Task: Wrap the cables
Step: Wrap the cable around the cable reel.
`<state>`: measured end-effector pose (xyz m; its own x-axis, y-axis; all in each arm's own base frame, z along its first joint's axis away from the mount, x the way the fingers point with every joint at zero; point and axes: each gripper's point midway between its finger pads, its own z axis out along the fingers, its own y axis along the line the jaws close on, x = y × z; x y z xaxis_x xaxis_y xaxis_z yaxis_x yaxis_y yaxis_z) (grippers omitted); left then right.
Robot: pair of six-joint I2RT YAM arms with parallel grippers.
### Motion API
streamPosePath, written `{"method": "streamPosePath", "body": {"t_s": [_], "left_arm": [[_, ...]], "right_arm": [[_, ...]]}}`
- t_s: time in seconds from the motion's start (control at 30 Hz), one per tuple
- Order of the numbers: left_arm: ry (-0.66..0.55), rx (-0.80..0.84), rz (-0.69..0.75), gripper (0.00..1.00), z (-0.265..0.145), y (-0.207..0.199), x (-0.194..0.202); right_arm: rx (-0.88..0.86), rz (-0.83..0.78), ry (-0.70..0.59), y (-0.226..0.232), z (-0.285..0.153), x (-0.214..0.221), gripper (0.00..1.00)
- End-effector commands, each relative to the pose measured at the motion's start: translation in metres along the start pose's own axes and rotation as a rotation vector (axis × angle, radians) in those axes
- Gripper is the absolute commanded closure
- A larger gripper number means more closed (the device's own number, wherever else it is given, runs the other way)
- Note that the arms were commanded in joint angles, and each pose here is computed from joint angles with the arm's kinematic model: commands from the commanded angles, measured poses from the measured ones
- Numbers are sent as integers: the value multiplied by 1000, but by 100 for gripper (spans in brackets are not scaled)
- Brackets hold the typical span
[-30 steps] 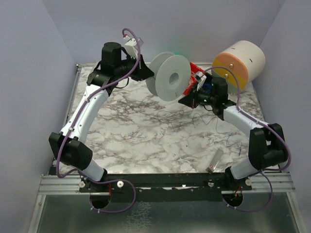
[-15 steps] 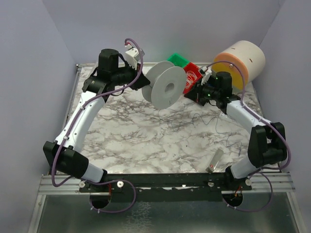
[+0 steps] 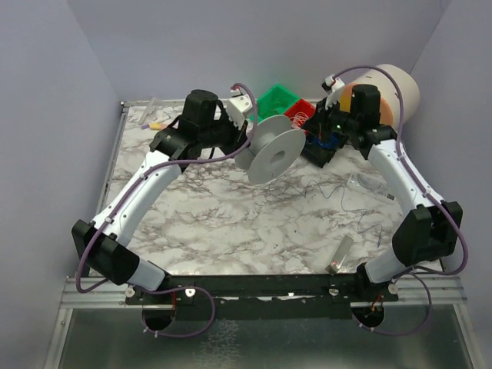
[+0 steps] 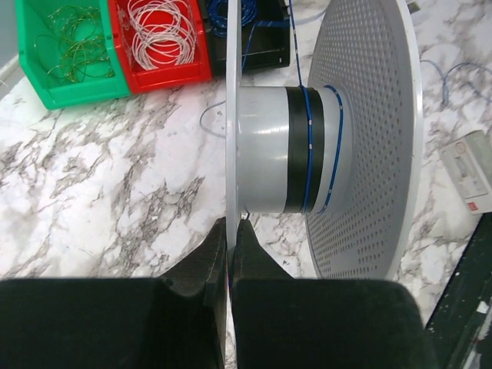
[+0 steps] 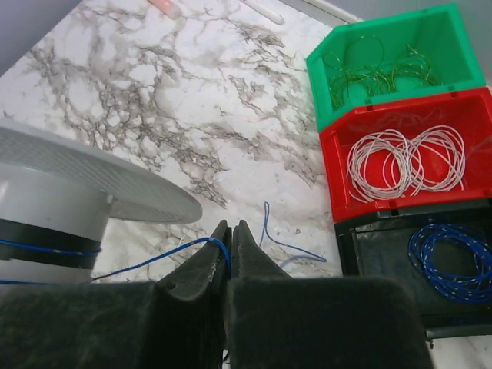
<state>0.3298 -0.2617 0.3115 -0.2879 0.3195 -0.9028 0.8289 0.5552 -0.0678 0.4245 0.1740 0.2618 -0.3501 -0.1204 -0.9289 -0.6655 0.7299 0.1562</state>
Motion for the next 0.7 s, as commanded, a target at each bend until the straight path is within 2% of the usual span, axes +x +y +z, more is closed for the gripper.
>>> {"method": "streamPosePath", "body": {"t_s": [0.0, 0.13, 0.33, 0.53, 0.67], "left_arm": [[54, -151, 115, 100, -10, 8, 7], [72, -251, 124, 100, -8, 24, 10], [90, -356, 134, 100, 1, 38, 11], [100, -381, 97, 100, 23, 39, 18], [108, -431, 61, 100, 33, 46, 21]], "right_arm": [[-140, 0, 148, 21, -20, 5, 99], [-213, -15, 204, 39, -38, -8, 100], [-296, 2, 292, 53, -50, 4, 100], [-586, 150, 194, 102, -54, 0, 99], [-669, 191, 92, 120, -54, -21, 100]]}}
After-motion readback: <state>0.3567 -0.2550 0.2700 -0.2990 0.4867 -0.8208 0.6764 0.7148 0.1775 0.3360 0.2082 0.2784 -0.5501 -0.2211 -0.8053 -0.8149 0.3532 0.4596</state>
